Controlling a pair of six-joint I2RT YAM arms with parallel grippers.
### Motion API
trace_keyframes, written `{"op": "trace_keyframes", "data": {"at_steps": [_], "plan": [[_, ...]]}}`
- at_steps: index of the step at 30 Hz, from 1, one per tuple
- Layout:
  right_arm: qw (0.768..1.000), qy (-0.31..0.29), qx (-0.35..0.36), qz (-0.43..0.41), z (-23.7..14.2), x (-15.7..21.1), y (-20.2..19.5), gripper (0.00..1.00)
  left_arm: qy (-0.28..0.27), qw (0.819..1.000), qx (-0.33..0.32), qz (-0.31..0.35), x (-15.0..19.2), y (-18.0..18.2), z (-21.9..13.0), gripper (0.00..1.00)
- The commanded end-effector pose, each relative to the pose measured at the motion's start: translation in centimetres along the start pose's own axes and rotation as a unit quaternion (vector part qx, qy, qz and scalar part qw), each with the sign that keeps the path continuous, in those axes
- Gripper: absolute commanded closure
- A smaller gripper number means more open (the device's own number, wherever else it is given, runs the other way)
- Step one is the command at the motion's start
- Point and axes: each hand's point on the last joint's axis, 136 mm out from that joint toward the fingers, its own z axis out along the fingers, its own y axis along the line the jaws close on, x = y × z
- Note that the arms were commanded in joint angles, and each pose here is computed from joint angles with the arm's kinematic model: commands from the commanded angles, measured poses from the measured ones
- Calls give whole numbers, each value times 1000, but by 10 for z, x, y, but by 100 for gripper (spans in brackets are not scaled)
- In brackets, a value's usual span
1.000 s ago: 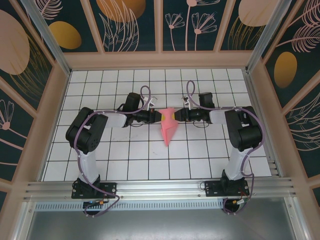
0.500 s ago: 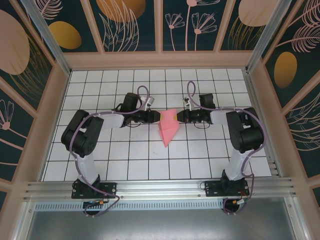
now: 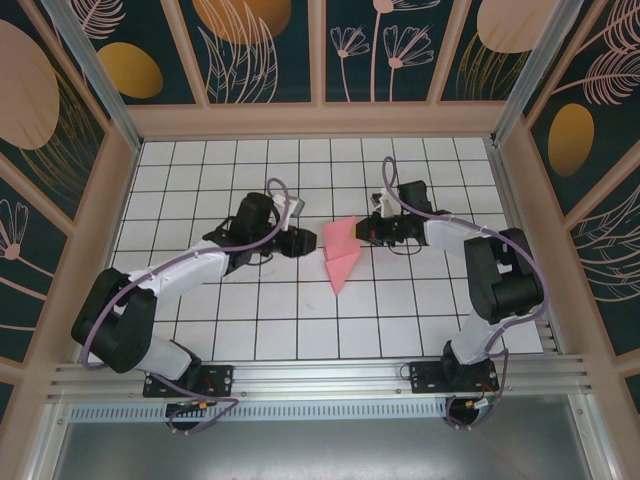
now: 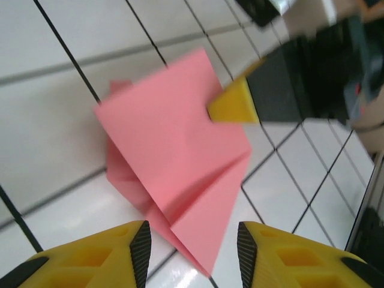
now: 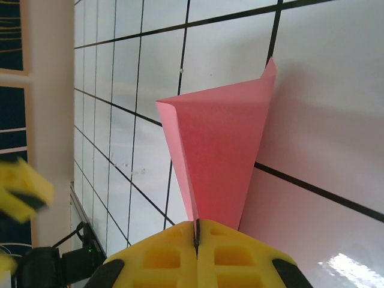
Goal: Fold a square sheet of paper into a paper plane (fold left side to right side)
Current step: Fold the wing for the fifth time at the center of the table.
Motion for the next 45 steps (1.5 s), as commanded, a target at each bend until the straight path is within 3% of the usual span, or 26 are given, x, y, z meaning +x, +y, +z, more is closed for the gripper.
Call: {"op": "trace_keyframes", "data": {"at_steps": [1, 12, 28, 35, 45], "plan": [[999, 3, 27, 29, -4, -4, 18, 95, 30, 999, -34, 1, 30, -1, 3, 54], [995, 23, 58, 73, 14, -3, 21, 98, 58, 996, -70, 25, 58, -19, 41, 49], [993, 27, 77, 86, 24, 0, 12, 98, 103, 962, -245, 55, 70, 5, 82, 46], [992, 28, 83, 88, 26, 0, 8, 98, 105, 954, -274, 65, 70, 12, 88, 47], [991, 35, 94, 91, 29, 3, 0, 97, 116, 958, -255, 63, 76, 8, 101, 56]]}}
